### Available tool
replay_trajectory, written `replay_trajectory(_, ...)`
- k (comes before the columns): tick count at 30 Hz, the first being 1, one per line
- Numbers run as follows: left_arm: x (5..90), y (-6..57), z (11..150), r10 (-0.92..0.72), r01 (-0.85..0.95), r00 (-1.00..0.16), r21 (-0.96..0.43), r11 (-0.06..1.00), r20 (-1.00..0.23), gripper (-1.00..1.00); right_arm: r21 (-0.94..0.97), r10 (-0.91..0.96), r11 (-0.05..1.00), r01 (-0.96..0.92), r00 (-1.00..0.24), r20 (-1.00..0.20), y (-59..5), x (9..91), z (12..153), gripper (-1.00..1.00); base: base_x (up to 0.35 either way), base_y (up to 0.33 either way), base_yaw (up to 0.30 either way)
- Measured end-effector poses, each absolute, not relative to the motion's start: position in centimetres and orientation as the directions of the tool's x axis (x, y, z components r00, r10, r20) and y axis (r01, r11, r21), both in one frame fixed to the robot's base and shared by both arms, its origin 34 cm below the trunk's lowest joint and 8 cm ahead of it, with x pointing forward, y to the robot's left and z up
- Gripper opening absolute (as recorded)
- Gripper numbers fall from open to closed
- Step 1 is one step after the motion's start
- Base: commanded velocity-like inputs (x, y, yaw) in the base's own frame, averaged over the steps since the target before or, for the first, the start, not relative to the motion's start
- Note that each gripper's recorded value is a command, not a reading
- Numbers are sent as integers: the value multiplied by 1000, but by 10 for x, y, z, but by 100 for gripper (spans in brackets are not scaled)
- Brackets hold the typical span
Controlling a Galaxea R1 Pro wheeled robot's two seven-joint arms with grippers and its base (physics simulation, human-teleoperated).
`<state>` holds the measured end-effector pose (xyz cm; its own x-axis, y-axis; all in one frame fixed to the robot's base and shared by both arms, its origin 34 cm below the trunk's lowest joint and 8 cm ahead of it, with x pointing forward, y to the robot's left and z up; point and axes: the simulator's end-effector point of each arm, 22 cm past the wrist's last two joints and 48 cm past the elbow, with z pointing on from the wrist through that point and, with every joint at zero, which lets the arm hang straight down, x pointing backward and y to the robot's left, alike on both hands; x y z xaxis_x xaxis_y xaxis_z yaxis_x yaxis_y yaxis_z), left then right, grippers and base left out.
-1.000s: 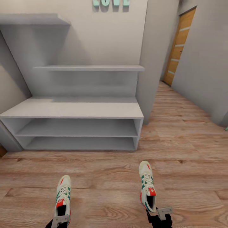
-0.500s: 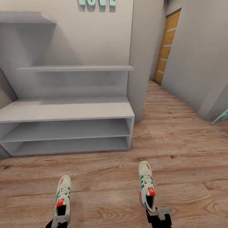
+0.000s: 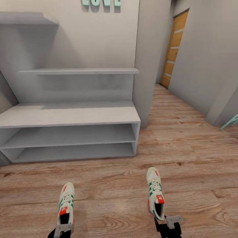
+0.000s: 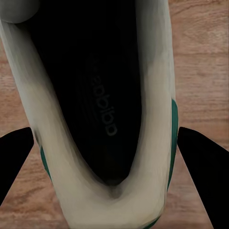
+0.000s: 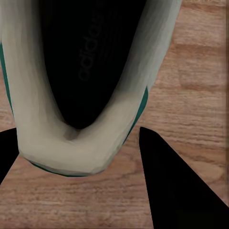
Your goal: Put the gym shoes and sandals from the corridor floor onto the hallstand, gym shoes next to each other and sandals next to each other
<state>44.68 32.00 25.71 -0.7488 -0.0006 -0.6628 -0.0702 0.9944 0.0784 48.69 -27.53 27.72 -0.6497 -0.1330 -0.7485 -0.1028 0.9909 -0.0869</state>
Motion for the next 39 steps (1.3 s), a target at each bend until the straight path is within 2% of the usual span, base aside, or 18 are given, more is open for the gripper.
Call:
replay_trajectory(14, 484, 324, 266, -6, -76, -751, 78, 994, -660, -100, -126, -153, 988, -88, -651, -744, -306, 487, 279, -100, 0, 0, 0)
replay_trajectory(27, 631, 304, 325, -35, -27, -780, -23, 999, -624, -100, -143, -97, 990, 16, -659, -746, -346, 485, 282, -100, 0, 0, 0)
replay_trajectory(34, 732, 289, 407, 34, 53, -778, -10, 999, -628, -100, -144, -89, 989, 29, -661, -745, -352, 484, 282, -100, 0, 0, 0)
replay_trajectory(39, 745, 287, 420, 36, 55, -775, -11, 998, -631, -100, -143, -87, 989, 30, -662, -744, -351, 483, 282, -100, 0, 0, 0)
